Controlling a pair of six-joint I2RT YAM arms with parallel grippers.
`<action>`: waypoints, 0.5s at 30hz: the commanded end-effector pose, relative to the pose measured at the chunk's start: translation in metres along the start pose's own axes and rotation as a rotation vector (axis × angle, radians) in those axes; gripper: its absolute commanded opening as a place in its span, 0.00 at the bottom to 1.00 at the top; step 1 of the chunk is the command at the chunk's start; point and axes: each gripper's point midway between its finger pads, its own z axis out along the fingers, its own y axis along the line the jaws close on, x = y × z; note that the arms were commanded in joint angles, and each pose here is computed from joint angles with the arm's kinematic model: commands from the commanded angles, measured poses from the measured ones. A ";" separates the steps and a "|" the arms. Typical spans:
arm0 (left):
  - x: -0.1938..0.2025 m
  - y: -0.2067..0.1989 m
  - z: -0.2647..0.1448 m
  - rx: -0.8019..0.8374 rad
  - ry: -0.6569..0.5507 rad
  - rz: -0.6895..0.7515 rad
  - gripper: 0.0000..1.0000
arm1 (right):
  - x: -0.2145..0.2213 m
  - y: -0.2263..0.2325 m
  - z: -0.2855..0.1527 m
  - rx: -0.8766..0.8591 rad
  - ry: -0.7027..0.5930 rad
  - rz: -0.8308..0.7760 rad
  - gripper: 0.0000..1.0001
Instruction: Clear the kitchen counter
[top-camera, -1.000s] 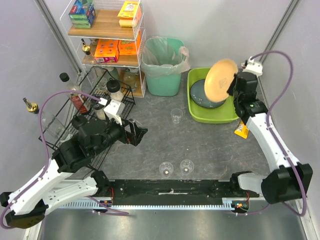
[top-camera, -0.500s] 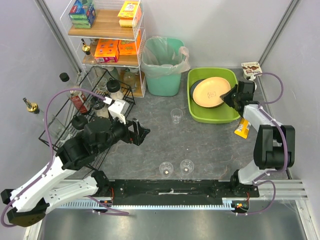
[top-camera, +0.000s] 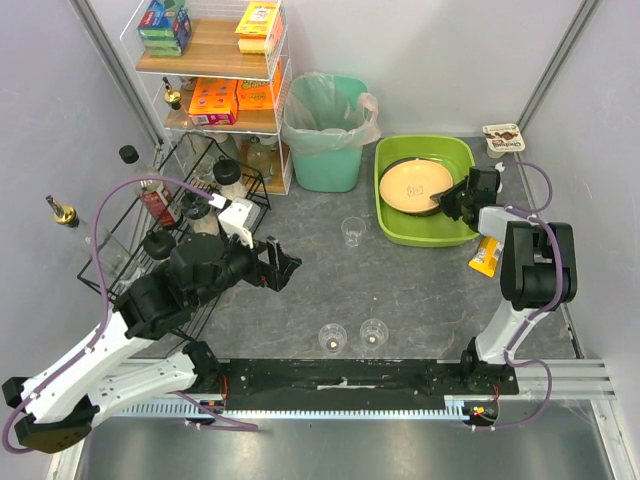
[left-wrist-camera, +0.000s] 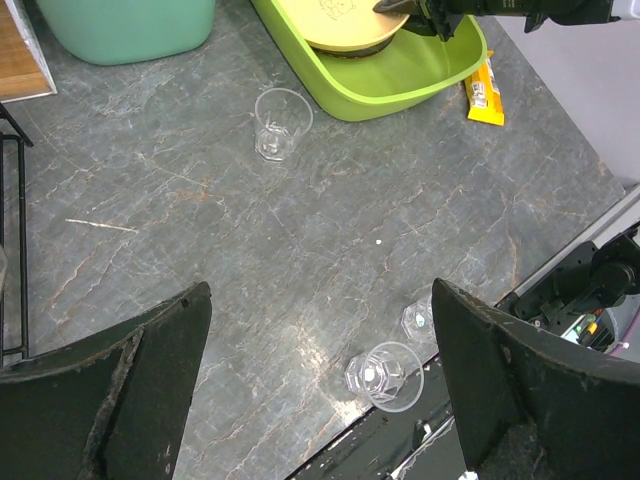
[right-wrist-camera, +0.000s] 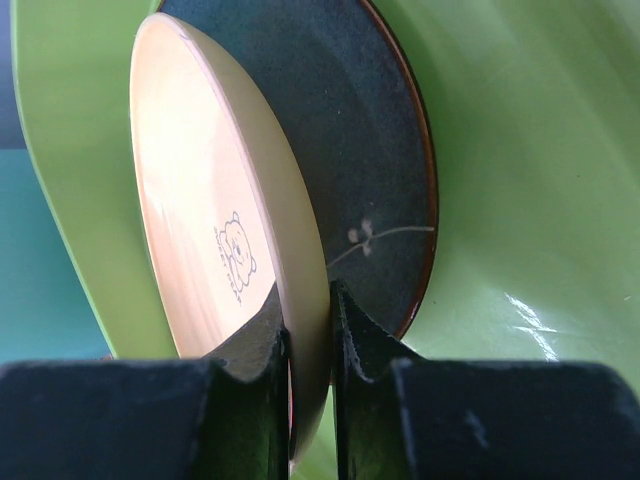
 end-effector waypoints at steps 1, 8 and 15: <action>-0.007 -0.002 0.002 0.016 -0.037 0.009 0.96 | -0.019 0.020 0.002 -0.046 -0.064 -0.006 0.04; -0.003 -0.003 0.005 0.020 -0.024 0.011 0.95 | -0.014 0.011 0.017 0.012 -0.007 -0.056 0.08; 0.002 -0.004 0.008 0.024 -0.004 0.014 0.95 | -0.010 -0.002 0.024 0.065 -0.005 -0.097 0.31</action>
